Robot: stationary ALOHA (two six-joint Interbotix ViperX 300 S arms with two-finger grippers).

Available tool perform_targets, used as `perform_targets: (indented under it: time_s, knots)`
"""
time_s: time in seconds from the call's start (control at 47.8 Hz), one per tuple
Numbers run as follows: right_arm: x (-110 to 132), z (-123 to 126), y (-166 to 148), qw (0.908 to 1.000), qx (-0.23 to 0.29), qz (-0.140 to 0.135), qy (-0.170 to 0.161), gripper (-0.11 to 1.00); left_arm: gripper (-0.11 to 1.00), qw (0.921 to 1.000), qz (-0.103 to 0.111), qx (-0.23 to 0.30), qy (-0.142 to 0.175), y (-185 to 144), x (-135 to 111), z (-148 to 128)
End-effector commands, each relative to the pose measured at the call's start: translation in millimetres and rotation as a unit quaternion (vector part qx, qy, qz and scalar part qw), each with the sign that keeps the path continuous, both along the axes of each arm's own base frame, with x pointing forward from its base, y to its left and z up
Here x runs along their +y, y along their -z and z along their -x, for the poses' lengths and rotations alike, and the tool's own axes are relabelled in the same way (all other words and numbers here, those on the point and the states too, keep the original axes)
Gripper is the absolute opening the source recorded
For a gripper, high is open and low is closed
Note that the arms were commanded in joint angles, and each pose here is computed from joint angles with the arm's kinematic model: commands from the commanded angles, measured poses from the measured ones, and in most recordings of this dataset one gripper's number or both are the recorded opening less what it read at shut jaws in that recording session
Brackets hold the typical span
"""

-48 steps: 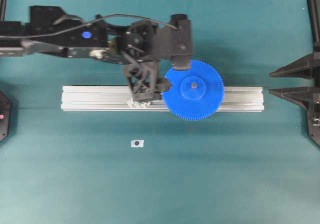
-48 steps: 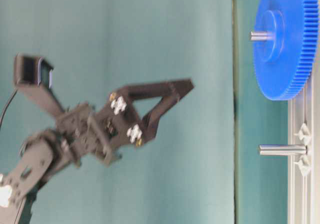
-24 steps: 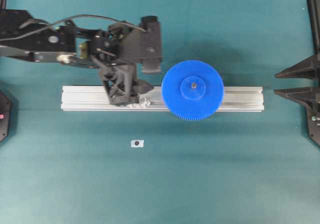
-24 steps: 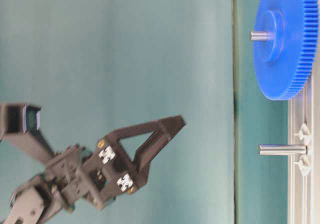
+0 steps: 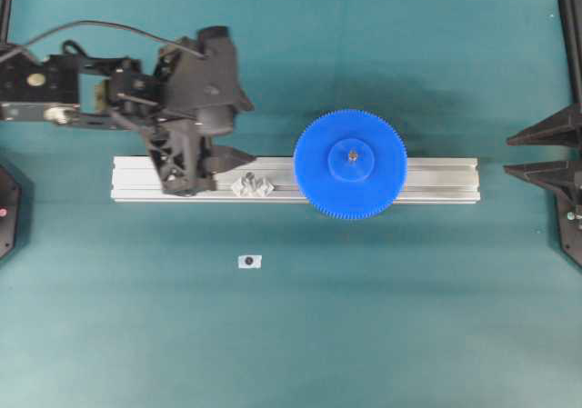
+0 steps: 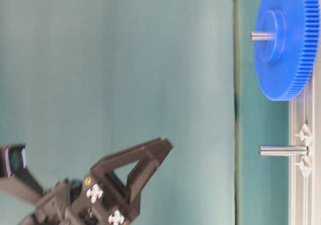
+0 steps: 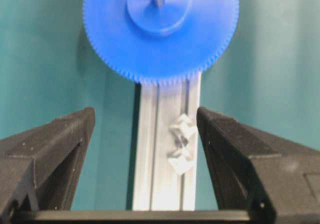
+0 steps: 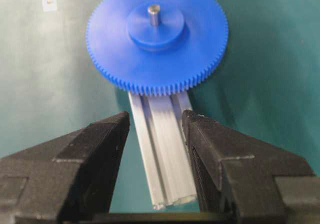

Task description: Insert the large gear onto the shaft.

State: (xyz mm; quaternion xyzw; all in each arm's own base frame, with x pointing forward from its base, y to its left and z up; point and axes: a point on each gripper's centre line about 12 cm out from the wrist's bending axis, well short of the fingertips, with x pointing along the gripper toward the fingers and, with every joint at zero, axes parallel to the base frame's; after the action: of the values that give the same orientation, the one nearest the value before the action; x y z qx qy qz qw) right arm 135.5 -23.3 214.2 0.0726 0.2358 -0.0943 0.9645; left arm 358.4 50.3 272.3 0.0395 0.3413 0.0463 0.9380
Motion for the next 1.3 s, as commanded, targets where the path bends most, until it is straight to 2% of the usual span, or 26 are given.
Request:
perform_targets:
  time_s: [0.0, 0.314, 0.711, 1.276]
  knots:
    - [-1, -1, -3, 1.0, -0.006, -0.005, 0.005, 0.57, 0.79, 0.9994, -0.006, -0.035, 0.002, -14, -2, 10]
    - [0, 4, 3, 0.9998, -0.013, -0.009, 0.008, 0.56, 0.79, 0.9918, -0.018, -0.124, 0.023, -13, -18, 42]
    - [1, 7, 1, 0.9996, -0.025, -0.007, 0.008, 0.56, 0.79, 0.9903, -0.015, -0.13, 0.046, 2, -34, 65]
    - [1, 9, 0, 0.9994, -0.033, -0.006, 0.008, 0.56, 0.79, 0.9759, -0.019, -0.212, 0.046, 9, -39, 136]
